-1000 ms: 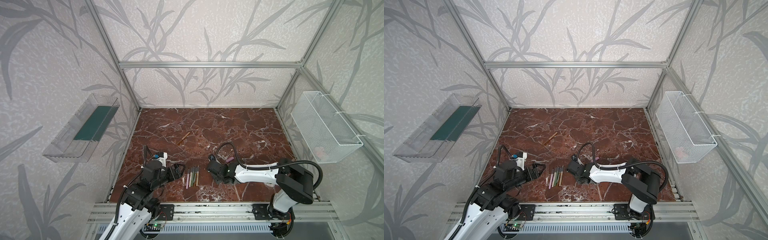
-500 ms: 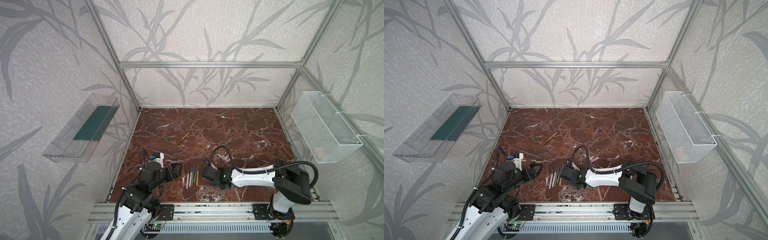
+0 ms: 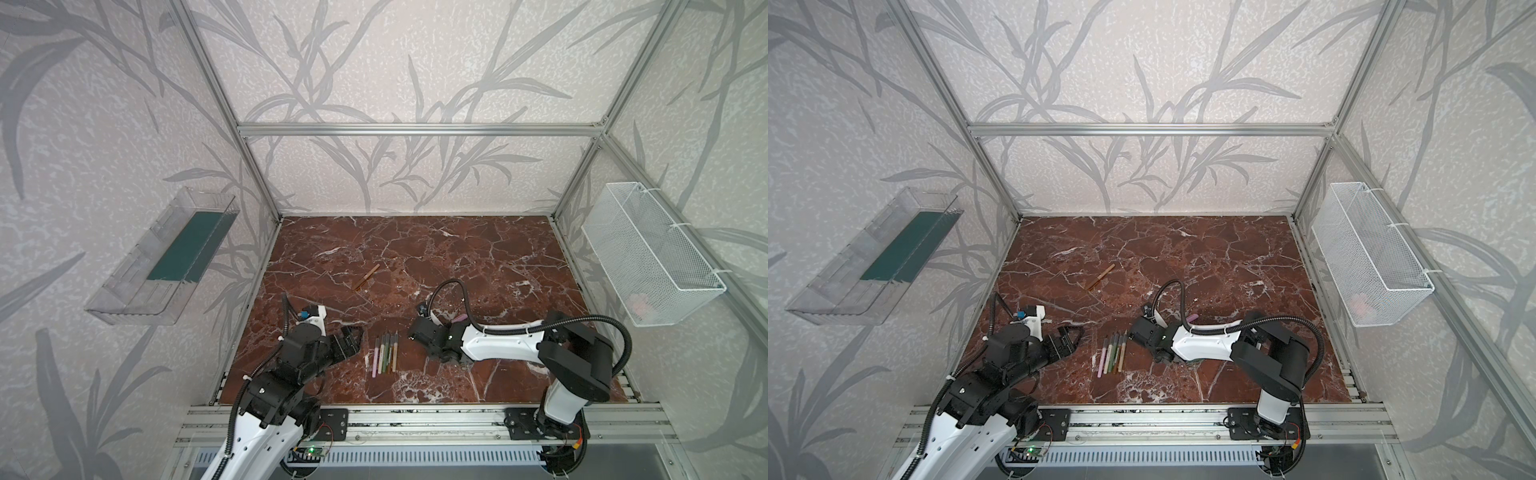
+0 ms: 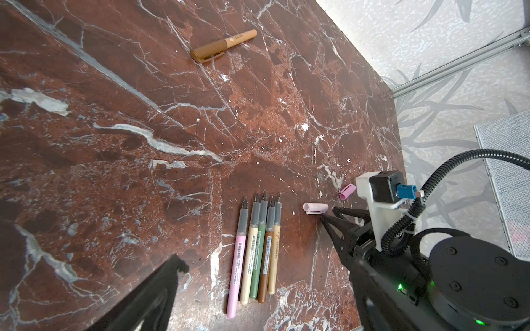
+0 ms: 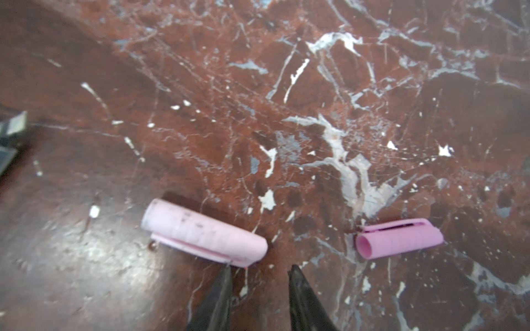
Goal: Insert the pens into the pen caps
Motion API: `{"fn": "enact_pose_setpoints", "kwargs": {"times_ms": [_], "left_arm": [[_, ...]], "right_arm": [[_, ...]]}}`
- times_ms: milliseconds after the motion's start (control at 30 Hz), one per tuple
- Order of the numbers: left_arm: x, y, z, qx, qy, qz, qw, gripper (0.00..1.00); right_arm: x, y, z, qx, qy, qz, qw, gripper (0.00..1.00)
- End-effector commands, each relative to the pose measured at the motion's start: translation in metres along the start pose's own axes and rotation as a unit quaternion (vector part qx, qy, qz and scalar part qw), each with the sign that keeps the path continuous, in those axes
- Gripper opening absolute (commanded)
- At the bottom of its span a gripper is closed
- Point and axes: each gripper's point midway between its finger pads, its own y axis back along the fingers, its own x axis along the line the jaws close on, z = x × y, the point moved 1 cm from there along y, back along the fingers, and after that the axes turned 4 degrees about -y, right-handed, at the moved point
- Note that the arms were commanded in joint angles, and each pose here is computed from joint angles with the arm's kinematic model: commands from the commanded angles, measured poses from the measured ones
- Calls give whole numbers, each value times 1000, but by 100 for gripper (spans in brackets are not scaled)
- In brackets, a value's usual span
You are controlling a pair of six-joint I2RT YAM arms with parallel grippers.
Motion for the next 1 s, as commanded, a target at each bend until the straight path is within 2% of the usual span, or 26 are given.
{"fn": "enact_pose_setpoints", "kwargs": {"times_ms": [0,233,367,633,800,967], "left_arm": [[-5,5,9,-18,-3,-2,1000,94],[-6,2,11,-16,-6,-1,1000,95],[-7,2,12,-19,-7,-2,1000,95],[-8,5,21,-36,-13,5,999,95],[12,5,25,-63,9,53,997,95],[35,7,24,-73,32,113,990,96]], "right_arm": [[-10,-7,-12,20,9,-10,1000,35],[14,-18,-1,27,17,20,999,37],[15,-16,7,22,19,15,999,38],[8,25,32,-19,20,-6,1000,39],[24,43,40,-32,29,4,999,39],[38,35,42,-18,40,2,999,39]]}}
